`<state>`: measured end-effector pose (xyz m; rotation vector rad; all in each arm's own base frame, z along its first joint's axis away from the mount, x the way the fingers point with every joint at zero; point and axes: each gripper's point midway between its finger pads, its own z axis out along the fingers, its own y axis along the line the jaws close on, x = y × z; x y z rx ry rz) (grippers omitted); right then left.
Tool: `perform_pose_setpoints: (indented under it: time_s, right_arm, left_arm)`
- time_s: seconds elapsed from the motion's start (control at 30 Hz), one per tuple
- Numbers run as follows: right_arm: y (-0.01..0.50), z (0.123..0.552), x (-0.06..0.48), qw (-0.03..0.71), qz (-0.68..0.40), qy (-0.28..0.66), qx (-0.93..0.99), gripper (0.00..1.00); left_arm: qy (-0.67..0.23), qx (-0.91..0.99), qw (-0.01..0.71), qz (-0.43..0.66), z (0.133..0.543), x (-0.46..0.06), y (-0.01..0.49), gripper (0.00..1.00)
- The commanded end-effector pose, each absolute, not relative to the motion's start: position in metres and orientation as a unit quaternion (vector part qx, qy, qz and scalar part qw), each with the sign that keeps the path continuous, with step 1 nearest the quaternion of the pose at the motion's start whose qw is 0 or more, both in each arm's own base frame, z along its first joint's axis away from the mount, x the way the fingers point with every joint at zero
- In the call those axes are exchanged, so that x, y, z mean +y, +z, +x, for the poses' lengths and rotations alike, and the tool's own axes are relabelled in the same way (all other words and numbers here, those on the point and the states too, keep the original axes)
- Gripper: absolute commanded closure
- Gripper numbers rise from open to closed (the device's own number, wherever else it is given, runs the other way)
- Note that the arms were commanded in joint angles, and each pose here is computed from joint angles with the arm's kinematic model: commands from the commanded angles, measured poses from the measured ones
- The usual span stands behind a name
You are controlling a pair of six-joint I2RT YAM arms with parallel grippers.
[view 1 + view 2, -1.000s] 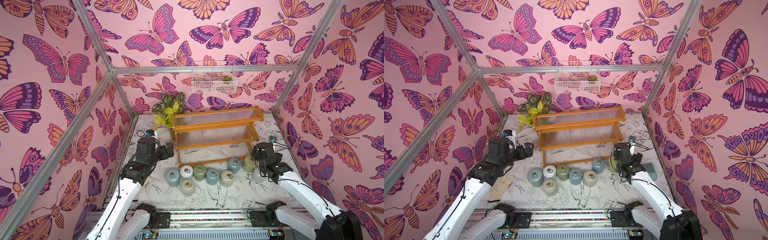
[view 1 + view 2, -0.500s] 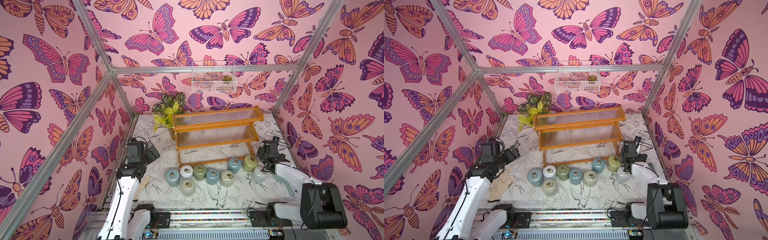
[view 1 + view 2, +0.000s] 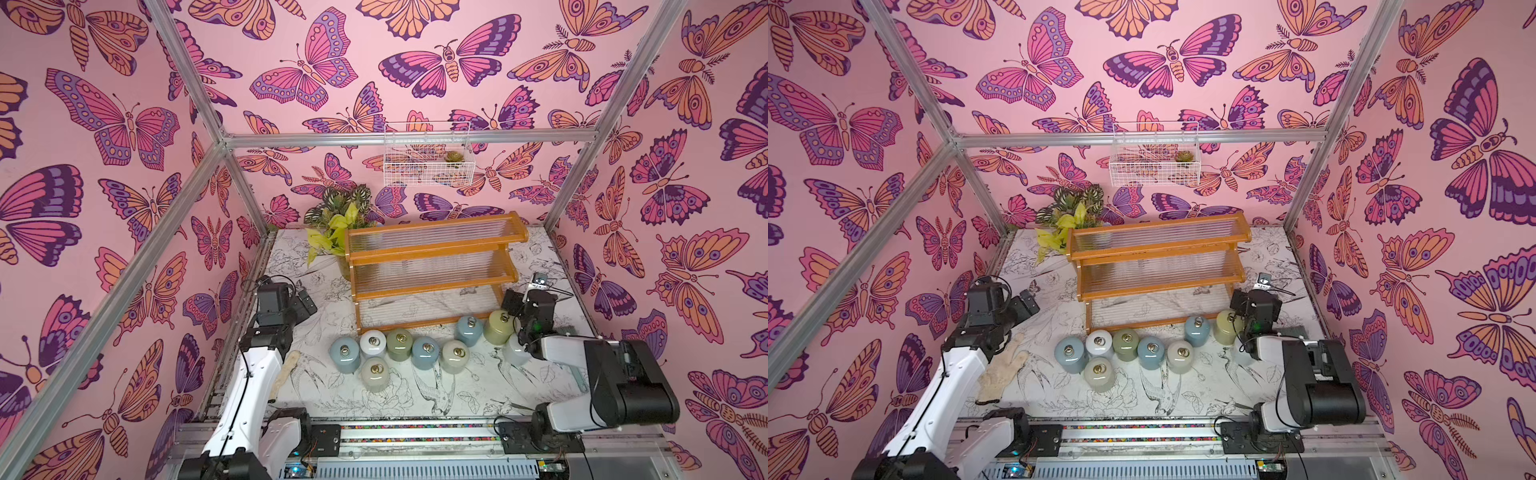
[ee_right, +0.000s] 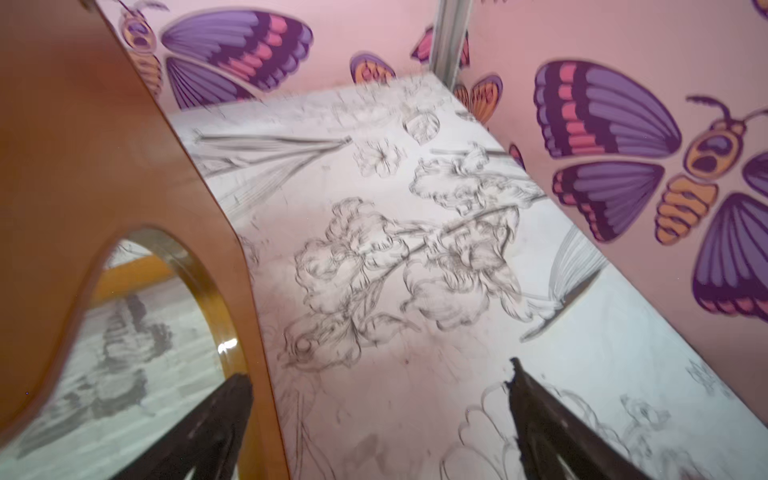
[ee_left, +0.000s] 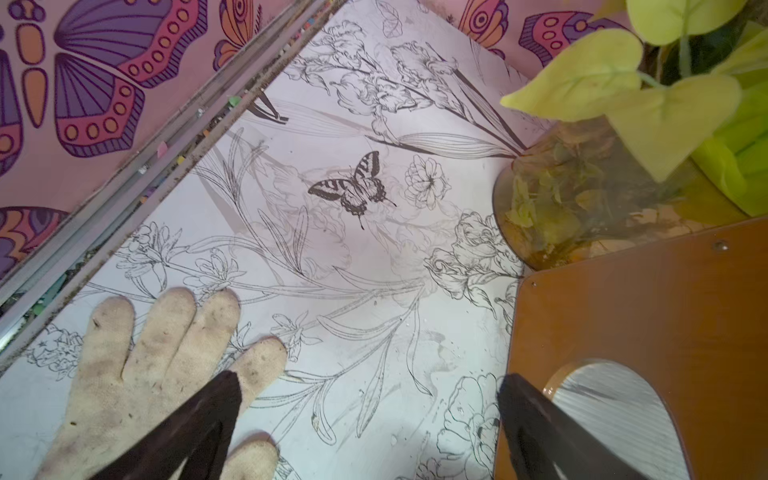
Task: Remove the tea canisters from the shelf
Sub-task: Reset both arms
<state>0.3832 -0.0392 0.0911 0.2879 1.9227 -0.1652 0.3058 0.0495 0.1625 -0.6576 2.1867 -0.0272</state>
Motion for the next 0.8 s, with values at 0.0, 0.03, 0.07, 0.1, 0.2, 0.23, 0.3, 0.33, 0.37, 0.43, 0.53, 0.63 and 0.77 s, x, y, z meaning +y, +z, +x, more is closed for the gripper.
perform_pose_setpoints:
  time_s: [0.0, 0.03, 0.07, 0.1, 0.2, 0.23, 0.3, 0.33, 0.37, 0.43, 0.53, 0.63, 0.77]
  right_arm:
    - [0.101, 0.383, -0.024, 0.599, 0.075, -0.045, 0.796, 0.01]
    - [0.101, 0.382, -0.022, 0.595, 0.069, -0.043, 0.800, 0.01]
    - [0.100, 0.381, -0.023, 0.590, 0.071, -0.045, 0.803, 0.01]
    - [0.100, 0.382, -0.023, 0.592, 0.072, -0.045, 0.801, 0.01]
    - [0.100, 0.384, -0.025, 0.587, 0.077, -0.048, 0.804, 0.01]
    - [0.099, 0.384, -0.025, 0.583, 0.078, -0.049, 0.807, 0.01]
    - [0.099, 0.386, -0.026, 0.582, 0.081, -0.050, 0.807, 0.01]
    - [0.098, 0.386, -0.027, 0.579, 0.083, -0.052, 0.810, 0.01]
    - [0.097, 0.387, -0.026, 0.575, 0.082, -0.051, 0.813, 0.01]
    - [0.096, 0.390, -0.024, 0.568, 0.077, -0.049, 0.818, 0.01]
    - [0.095, 0.391, -0.024, 0.566, 0.077, -0.049, 0.820, 0.01]
    - [0.096, 0.391, -0.025, 0.566, 0.077, -0.049, 0.819, 0.01]
    - [0.096, 0.391, -0.024, 0.565, 0.077, -0.048, 0.820, 0.01]
  left_arm:
    - [0.027, 0.851, 0.455, -0.260, 0.314, 0.065, 0.169, 0.00]
    - [0.029, 0.849, 0.461, -0.259, 0.317, 0.066, 0.169, 0.00]
    - [0.031, 0.846, 0.468, -0.254, 0.321, 0.067, 0.170, 0.00]
    - [0.033, 0.843, 0.474, -0.251, 0.324, 0.068, 0.169, 0.00]
    - [0.035, 0.840, 0.489, -0.233, 0.335, 0.067, 0.163, 0.00]
    - [0.036, 0.840, 0.492, -0.226, 0.338, 0.066, 0.160, 0.00]
    - [0.037, 0.839, 0.498, -0.214, 0.343, 0.065, 0.152, 0.00]
    - [0.038, 0.838, 0.503, -0.208, 0.345, 0.065, 0.148, 0.00]
    - [0.043, 0.837, 0.509, -0.198, 0.348, 0.065, 0.144, 0.01]
    - [0.059, 0.832, 0.517, -0.189, 0.349, 0.069, 0.137, 0.01]
    - [0.055, 0.819, 0.546, -0.168, 0.354, 0.065, 0.131, 0.01]
    - [0.040, 0.806, 0.568, -0.158, 0.361, 0.060, 0.124, 0.01]
    - [0.039, 0.796, 0.591, -0.129, 0.364, 0.054, 0.110, 0.01]
